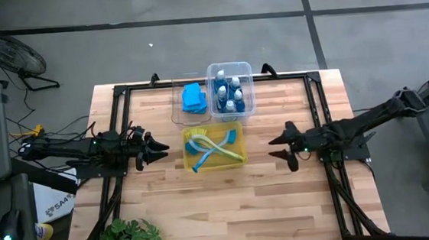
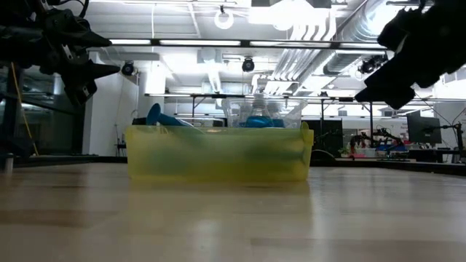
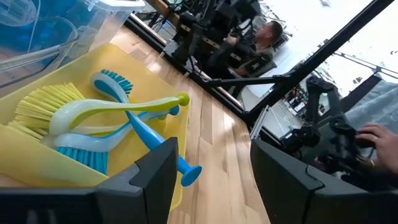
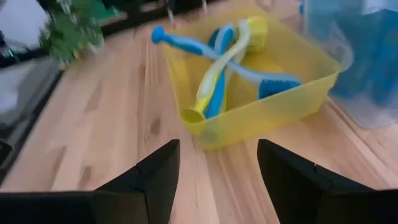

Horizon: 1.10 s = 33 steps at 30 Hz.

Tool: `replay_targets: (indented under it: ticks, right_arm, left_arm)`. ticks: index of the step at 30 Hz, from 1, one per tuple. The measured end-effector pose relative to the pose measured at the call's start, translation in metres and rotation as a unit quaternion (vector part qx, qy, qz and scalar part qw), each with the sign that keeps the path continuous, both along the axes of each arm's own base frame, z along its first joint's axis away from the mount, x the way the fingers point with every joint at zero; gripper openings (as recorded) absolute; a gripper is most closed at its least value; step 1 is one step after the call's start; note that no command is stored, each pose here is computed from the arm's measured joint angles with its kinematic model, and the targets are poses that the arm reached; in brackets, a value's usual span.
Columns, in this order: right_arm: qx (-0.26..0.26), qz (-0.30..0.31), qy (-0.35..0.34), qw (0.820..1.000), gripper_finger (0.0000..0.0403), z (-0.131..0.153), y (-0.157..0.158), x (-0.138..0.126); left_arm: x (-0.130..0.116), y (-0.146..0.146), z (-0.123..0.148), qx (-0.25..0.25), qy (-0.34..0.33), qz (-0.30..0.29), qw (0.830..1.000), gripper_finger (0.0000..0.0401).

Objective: Pick & Place Kitchen Sink Supplies
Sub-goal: Return to Home Position

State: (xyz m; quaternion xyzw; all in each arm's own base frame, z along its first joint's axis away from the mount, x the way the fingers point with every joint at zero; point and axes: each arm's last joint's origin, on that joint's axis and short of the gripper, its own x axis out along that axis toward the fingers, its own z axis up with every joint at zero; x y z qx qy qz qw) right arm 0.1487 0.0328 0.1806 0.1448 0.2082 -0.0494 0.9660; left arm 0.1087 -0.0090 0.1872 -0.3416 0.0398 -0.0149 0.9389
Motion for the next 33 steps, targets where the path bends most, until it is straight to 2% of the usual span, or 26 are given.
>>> replay_targets:
  ticks: [5,16,27,33]
  right_arm:
    - [0.008,-0.01,-0.036,0.999,0.0208,-0.017,-0.007,-0.015]
    - [0.031,-0.012,-0.124,0.992,0.0208,-0.031,-0.01,-0.027]
    - [0.029,-0.068,-0.144,0.987,0.0208,-0.027,-0.025,-0.028]
    - [0.031,-0.074,-0.162,0.984,0.0208,-0.023,-0.027,-0.032]
  left_arm:
    - [0.0,0.0,0.0,0.0,0.0,0.0,1.0,0.0197]
    - [0.0,0.0,0.0,0.0,0.001,0.0,1.0,0.0197]
    - [0.0,0.0,0.0,0.0,0.001,0.0,1.0,0.0197]
    - [0.0,0.0,0.0,0.0,0.0,0.0,1.0,0.0197]
